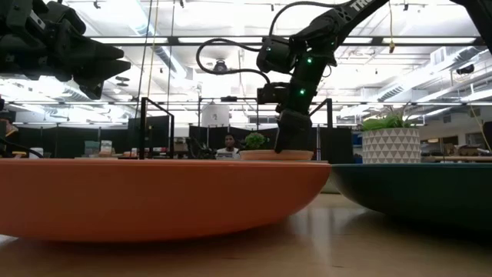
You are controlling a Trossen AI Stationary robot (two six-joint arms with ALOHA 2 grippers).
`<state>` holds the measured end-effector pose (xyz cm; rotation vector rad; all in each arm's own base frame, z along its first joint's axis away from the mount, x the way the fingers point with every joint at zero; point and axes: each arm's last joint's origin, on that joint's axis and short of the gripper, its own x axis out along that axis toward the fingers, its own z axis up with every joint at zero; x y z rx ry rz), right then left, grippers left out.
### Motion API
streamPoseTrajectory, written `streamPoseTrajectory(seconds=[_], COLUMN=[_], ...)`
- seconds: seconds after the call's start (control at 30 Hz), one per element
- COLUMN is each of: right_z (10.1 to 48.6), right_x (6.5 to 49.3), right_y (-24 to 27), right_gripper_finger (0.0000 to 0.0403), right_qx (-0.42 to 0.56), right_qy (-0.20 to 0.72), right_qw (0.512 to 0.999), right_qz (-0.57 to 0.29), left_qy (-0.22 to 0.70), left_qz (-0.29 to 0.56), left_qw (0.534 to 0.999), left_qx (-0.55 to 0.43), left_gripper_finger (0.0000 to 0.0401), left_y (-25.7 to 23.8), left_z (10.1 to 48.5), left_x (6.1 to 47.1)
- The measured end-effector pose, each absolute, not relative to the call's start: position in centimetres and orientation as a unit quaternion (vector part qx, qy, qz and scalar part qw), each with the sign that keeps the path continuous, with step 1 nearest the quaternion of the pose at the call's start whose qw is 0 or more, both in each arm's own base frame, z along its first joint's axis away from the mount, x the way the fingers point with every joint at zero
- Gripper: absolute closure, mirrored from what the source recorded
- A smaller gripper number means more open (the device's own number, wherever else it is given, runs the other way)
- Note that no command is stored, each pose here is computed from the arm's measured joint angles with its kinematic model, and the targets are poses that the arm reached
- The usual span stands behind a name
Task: Place and stack plates onto a shelf
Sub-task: Put the brown plate on the shelf, then stack the light blue plate on the top of brown plate on the shelf
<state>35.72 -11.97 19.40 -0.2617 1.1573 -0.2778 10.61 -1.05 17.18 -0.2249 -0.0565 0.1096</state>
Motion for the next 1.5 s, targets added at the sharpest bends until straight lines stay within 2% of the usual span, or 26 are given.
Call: streamPoseTrajectory(seconds=[0.13,0.3,0.53,0.87,1.23,1.5], right_z=[20.1,21.0,20.8,20.1,19.8,17.3], right_x=[36.1,36.9,37.6,37.2,36.8,35.6], right_y=[-11.0,-8.8,-3.7,3.1,4.1,4.5], right_gripper_finger=[0.0308,0.0298,0.0295,0.0256,0.0235,0.0235], right_qx=[-0.132,-0.132,-0.059,0.018,0.057,0.081], right_qy=[0.551,0.55,0.538,0.536,0.539,0.553], right_qw=[0.812,0.814,0.839,0.84,0.833,0.82], right_qz=[-0.14,-0.135,-0.061,-0.082,-0.113,-0.127], left_qy=[-0.028,-0.028,-0.028,-0.041,-0.072,-0.088], left_qz=[0.055,0.055,0.055,0.092,0.103,0.108], left_qw=[0.992,0.992,0.992,0.992,0.992,0.989], left_qx=[-0.112,-0.112,-0.11,-0.078,-0.002,0.041], left_gripper_finger=[0.026,0.026,0.026,0.026,0.026,0.026], left_y=[-1.1,-1.1,-1.1,-0.8,-0.8,-0.8], left_z=[17.2,17.2,17.2,17.4,18.2,18.6], left_x=[10.6,10.6,10.6,10.6,10.5,10.4])
